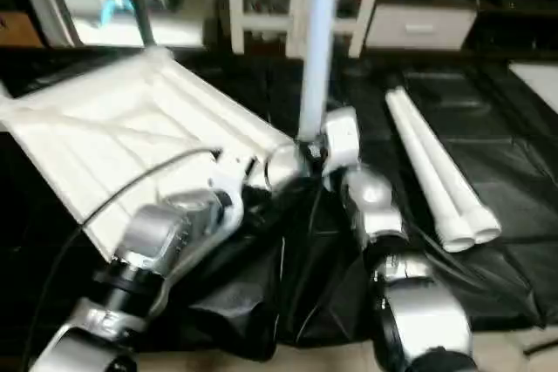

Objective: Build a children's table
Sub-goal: Insert table leg to table base

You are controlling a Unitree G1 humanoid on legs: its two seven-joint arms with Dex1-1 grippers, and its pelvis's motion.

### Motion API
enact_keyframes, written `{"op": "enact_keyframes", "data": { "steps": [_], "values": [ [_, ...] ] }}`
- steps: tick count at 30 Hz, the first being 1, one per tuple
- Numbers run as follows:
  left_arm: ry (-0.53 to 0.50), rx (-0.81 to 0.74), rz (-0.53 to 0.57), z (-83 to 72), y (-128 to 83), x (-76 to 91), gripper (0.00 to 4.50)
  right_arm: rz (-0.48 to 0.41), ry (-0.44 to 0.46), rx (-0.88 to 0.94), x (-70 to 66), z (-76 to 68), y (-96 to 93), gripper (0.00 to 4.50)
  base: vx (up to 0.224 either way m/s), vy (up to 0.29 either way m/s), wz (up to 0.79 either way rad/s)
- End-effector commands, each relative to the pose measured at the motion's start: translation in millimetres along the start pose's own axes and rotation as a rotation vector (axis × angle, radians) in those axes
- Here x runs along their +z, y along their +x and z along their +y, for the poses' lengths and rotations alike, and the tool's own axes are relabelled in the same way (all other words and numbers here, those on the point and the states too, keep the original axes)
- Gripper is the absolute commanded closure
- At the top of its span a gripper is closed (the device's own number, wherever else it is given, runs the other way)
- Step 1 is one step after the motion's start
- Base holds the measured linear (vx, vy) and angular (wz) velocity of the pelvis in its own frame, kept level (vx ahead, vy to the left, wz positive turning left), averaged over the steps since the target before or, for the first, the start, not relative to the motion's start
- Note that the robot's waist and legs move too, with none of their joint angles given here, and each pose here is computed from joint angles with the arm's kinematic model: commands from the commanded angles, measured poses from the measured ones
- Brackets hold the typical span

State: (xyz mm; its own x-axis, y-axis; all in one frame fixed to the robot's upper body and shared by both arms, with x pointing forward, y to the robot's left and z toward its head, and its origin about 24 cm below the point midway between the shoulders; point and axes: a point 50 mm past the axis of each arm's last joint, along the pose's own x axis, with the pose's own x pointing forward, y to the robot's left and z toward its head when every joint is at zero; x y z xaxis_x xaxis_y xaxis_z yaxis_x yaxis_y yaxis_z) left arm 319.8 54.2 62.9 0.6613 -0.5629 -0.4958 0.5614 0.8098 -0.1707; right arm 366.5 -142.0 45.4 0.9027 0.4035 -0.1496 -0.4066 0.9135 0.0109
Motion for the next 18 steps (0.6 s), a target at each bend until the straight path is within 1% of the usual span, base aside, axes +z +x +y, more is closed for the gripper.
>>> {"op": "enact_keyframes", "data": {
  "steps": [1, 2, 3, 4, 5, 6, 8, 9, 10, 11, 13, 14, 15, 16, 17, 18],
  "values": [
    [0.072, 0.041, -0.128, 7.1, -10, 27.9, 4.50, 0.127, 0.054, 0.090, -37.0, 12.7, -11.0, 1.47, 0.000, 0.000, 0.00],
    [0.074, 0.038, -0.127, 7.5, -11, 27.5, 4.50, 0.106, 0.056, 0.092, -34.1, 11.1, -11.3, 1.32, 0.000, 0.000, 0.00],
    [0.079, 0.035, -0.123, 8.1, -11, 26.7, 4.50, 0.091, 0.059, 0.092, -32.3, 9.6, -12.0, 1.32, 0.000, 0.000, 0.00],
    [0.088, 0.031, -0.121, 8.7, -12, 25.9, 4.50, 0.073, 0.055, 0.099, -30.5, 8.2, -13.1, 1.22, 0.000, 0.000, 0.00],
    [0.107, 0.020, -0.118, 9.2, -13, 24.5, 4.50, 0.042, 0.055, 0.118, -27.5, 6.1, -15.8, 1.04, 0.000, 0.000, 0.00],
    [0.133, 0.003, -0.114, 9.8, -14, 22.5, 4.50, -0.002, 0.055, 0.142, -23.6, 4.1, -19.6, 0.97, 0.000, 0.000, 0.00],
    [0.168, -0.020, -0.112, 10.5, -16, 19.4, 4.50, -0.057, 0.053, 0.170, -18.4, 1.1, -25.3, 0.78, 0.000, 0.000, 0.00],
    [0.193, -0.021, -0.101, 13.2, -17, 15.7, 4.50, -0.081, 0.062, 0.173, -16.1, -2.4, -30.1, 0.68, 0.000, 0.000, 0.00],
    [0.236, -0.022, -0.084, 17.1, -19, 10.8, 4.50, -0.094, 0.072, 0.175, -14.4, -7.0, -36.4, 0.68, 0.000, 0.000, 0.00],
    [0.236, -0.022, -0.084, 17.1, -19, 10.8, 4.50, -0.094, 0.072, 0.175, -14.4, -7.0, -36.4, 0.53, 0.000, 0.000, 0.00],
    [0.326, -0.040, -0.061, 24.5, -23, 1.3, 4.50, -0.117, 0.102, 0.182, -11.5, -17.0, -50.8, 0.53, 0.000, 0.000, 0.00],
    [0.344, -0.046, -0.051, 27.5, -25, -1.9, 4.50, -0.117, 0.112, 0.189, -10.9, -21.0, -56.7, 0.53, 0.000, 0.000, 0.00],
    [0.353, -0.062, -0.047, 31.9, -29, -4.9, 4.50, -0.119, 0.109, 0.190, -9.1, -29.2, -67.4, 0.53, 0.000, 0.000, 0.00],
    [0.353, -0.063, -0.047, 32.1, -29, -5.1, 4.50, -0.120, 0.109, 0.190, -9.0, -29.6, -67.9, 0.53, 0.000, 0.000, 0.00],
    [0.358, -0.071, -0.047, 34.0, -31, -5.9, 4.50, -0.124, 0.112, 0.194, -7.1, -33.9, -73.3, 0.53, 0.000, 0.000, 0.00],
    [0.373, -0.081, -0.047, 36.9, -34, -6.7, 4.50, -0.124, 0.126, 0.197, -3.6, -41.2, -81.1, 0.53, 0.000, 0.000, 0.00]
  ]
}}
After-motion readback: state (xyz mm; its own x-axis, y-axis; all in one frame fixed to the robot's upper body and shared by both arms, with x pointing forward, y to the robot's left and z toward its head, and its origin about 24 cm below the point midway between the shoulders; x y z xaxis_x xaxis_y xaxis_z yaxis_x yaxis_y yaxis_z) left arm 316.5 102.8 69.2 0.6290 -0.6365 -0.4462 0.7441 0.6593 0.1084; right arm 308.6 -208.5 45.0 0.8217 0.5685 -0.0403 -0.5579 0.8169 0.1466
